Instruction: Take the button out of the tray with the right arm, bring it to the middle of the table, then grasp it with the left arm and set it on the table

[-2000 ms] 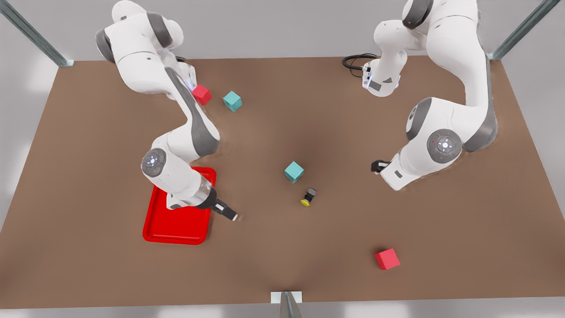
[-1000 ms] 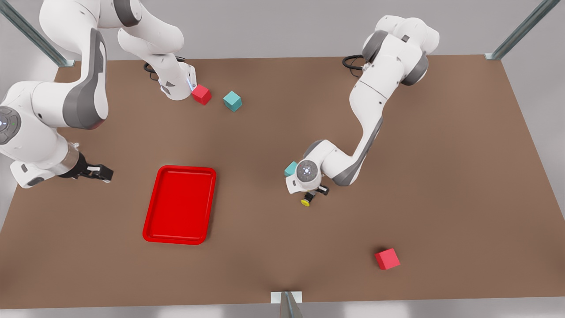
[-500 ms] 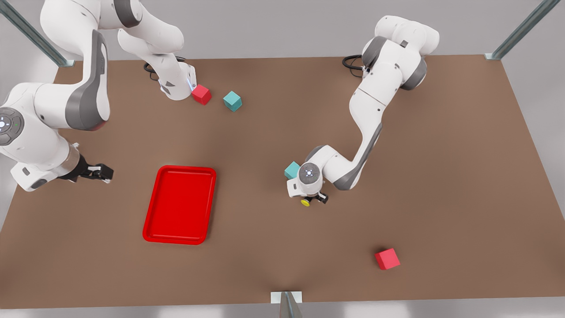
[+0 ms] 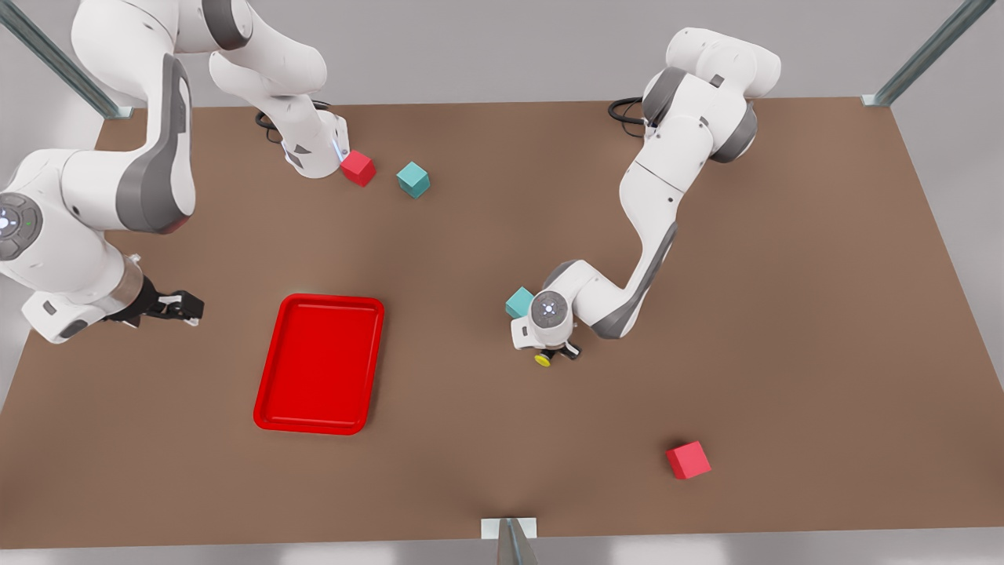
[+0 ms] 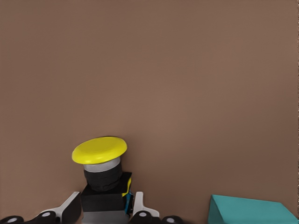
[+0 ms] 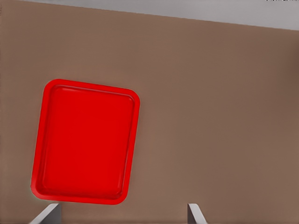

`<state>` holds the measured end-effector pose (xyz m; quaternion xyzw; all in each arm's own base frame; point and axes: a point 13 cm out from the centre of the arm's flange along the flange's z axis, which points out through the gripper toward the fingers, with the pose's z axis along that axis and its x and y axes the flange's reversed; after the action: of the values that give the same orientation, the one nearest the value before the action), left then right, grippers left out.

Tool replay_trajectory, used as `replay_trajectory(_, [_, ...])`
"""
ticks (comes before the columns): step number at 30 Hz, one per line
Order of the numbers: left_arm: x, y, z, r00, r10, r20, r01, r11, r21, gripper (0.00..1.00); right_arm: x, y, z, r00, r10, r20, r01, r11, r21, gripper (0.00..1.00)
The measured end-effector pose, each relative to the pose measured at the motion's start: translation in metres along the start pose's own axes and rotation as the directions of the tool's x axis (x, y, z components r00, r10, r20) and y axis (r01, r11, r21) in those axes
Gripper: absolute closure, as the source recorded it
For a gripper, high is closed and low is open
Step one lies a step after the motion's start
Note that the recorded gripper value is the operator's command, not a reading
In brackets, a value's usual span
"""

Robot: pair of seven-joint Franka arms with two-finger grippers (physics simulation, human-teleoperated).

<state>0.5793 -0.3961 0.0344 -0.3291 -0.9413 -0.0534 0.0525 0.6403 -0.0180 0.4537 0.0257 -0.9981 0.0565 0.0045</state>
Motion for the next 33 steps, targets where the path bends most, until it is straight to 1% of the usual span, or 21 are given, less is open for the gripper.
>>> replay_trajectory(1, [0.000,-0.001,-0.001,1.000,0.000,0.000,0.000,1.000,-0.001,0.51,-0.001,0.002,-0.001,1.000,-0.004,0.004,0.004,1.000,0.000,0.00])
replay_trajectory(3, [-0.001,-0.001,-0.003,1.000,-0.003,0.002,0.003,1.000,-0.003,0.56,-0.002,0.003,-0.001,1.000,-0.010,0.008,0.010,1.000,-0.001,0.00])
replay_trajectory(4, [-0.001,-0.001,-0.004,1.000,-0.006,0.004,0.006,1.000,-0.005,0.56,-0.003,0.004,-0.001,1.000,-0.013,0.011,0.013,1.000,-0.001,0.00])
replay_trajectory(8, [-0.004,0.009,-0.022,1.000,-0.026,0.014,0.026,1.000,-0.015,0.56,-0.006,0.005,-0.001,1.000,-0.020,0.021,0.020,1.000,0.001,0.00])
replay_trajectory(14, [-0.006,0.041,-0.060,0.995,-0.097,0.010,0.097,0.995,-0.013,0.56,-0.007,0.004,-0.001,0.999,-0.025,0.028,0.025,1.000,0.002,0.00])
replay_trajectory(19, [-0.007,0.062,-0.079,0.976,-0.220,0.002,0.220,0.976,0.008,0.57,-0.008,0.003,-0.001,0.999,-0.029,0.029,0.028,1.000,0.002,0.00])
replay_trajectory(23, [0.005,0.134,-0.089,0.921,-0.389,-0.011,0.389,0.921,0.016,0.57,-0.008,0.004,-0.001,0.999,-0.032,0.029,0.032,0.999,0.002,0.00])
replay_trajectory(26, [0.023,0.180,-0.084,0.871,-0.490,-0.030,0.490,0.872,-0.021,0.57,-0.008,0.003,0.000,0.999,-0.032,0.029,0.032,0.999,0.002,0.00])
replay_trajectory(30, [0.036,0.205,-0.091,0.801,-0.597,-0.034,0.596,0.802,-0.045,0.57,-0.008,0.001,0.000,0.999,-0.031,0.029,0.031,1.000,0.002,0.00])
replay_trajectory(33, [0.045,0.223,-0.102,0.725,-0.688,-0.027,0.686,0.725,-0.051,0.57,-0.008,0.001,0.000,0.999,-0.031,0.029,0.031,1.000,0.002,0.00])
